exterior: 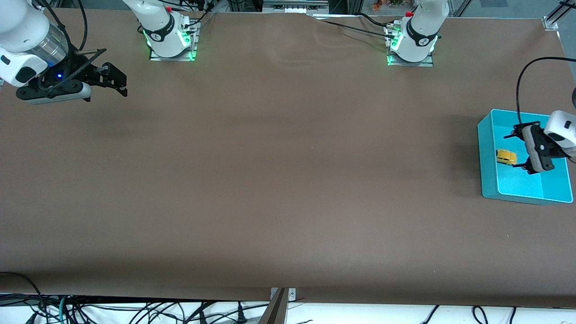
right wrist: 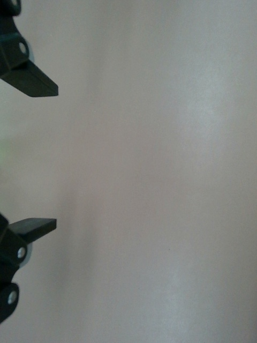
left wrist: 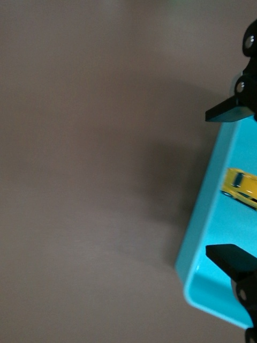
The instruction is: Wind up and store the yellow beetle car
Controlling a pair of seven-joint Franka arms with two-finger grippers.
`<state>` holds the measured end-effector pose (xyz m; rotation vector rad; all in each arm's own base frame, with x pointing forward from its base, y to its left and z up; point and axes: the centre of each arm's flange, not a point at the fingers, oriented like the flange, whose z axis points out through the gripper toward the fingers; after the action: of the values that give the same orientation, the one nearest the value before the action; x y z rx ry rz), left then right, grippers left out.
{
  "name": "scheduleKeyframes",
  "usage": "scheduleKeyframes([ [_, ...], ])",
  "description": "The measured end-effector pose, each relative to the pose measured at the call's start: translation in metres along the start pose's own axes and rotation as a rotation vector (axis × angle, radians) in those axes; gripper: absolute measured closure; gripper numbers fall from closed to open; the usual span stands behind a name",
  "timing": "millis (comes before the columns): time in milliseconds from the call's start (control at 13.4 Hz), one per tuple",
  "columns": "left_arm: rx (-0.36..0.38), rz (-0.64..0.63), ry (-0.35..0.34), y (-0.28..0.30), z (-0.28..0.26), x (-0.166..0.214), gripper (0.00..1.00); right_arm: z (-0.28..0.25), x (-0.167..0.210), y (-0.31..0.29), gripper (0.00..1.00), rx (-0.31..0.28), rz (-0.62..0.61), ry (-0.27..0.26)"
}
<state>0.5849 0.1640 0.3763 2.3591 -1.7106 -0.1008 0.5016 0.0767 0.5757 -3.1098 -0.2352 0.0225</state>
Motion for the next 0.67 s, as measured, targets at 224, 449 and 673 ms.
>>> scheduleKeyframes([
  [224, 0.027, -0.116, -0.011, 0.028, -0.037, 0.092, 0.00, 0.000, 0.000, 0.000, 0.00, 0.000, 0.000, 0.001],
  [449, 0.062, -0.272, -0.027, 0.060, -0.068, 0.169, 0.00, -0.001, 0.000, 0.000, 0.00, 0.000, 0.000, 0.001],
  [673, 0.091, -0.480, -0.020, 0.082, -0.101, 0.213, 0.00, -0.001, 0.000, -0.001, 0.00, 0.000, -0.002, 0.001],
])
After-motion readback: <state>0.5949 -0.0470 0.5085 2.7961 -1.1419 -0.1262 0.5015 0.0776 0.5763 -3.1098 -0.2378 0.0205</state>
